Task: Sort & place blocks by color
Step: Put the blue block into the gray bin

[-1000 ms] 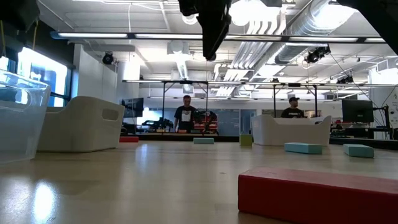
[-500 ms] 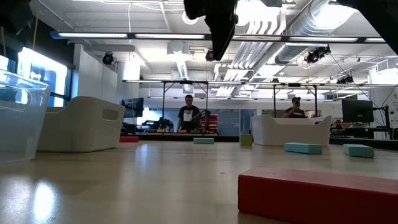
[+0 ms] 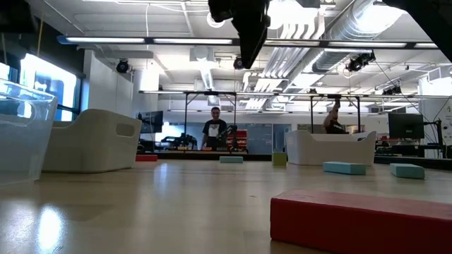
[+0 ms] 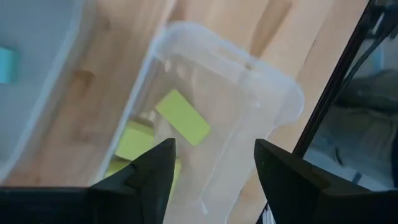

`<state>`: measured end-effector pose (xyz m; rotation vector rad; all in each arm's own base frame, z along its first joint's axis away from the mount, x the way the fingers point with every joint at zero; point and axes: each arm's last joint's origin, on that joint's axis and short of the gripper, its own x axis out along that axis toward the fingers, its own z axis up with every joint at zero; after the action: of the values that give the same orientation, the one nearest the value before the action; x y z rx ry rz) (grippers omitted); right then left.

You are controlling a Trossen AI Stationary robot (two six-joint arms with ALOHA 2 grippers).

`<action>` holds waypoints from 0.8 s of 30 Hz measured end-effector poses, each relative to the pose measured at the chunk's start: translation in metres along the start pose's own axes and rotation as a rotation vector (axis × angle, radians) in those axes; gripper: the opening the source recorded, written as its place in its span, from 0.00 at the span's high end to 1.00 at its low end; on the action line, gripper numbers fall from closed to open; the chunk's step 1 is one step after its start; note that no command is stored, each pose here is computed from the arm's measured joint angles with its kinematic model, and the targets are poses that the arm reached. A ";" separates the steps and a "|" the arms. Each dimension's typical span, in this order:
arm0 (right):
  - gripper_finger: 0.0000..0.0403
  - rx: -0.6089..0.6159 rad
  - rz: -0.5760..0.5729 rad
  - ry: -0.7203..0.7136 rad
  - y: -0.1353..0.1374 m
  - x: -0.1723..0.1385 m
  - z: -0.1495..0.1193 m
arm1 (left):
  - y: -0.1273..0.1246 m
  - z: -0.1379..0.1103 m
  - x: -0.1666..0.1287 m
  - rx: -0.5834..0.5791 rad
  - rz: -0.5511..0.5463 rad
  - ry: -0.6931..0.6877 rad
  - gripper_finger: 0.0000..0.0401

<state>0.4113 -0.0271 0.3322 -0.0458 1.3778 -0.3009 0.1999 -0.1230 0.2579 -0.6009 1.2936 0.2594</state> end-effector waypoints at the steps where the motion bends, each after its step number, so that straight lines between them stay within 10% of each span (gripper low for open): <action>1: 0.48 0.000 0.000 0.003 0.000 0.001 0.000 | 0.002 0.001 -0.004 -0.008 -0.002 -0.017 0.48; 24: 0.48 0.096 0.000 0.301 0.015 0.069 -0.023 | 0.083 0.041 -0.076 0.087 0.085 -0.411 0.48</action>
<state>0.4024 -0.0263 0.2580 0.0823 1.6592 -0.3854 0.1713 -0.0206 0.3133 -0.3932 0.9286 0.3735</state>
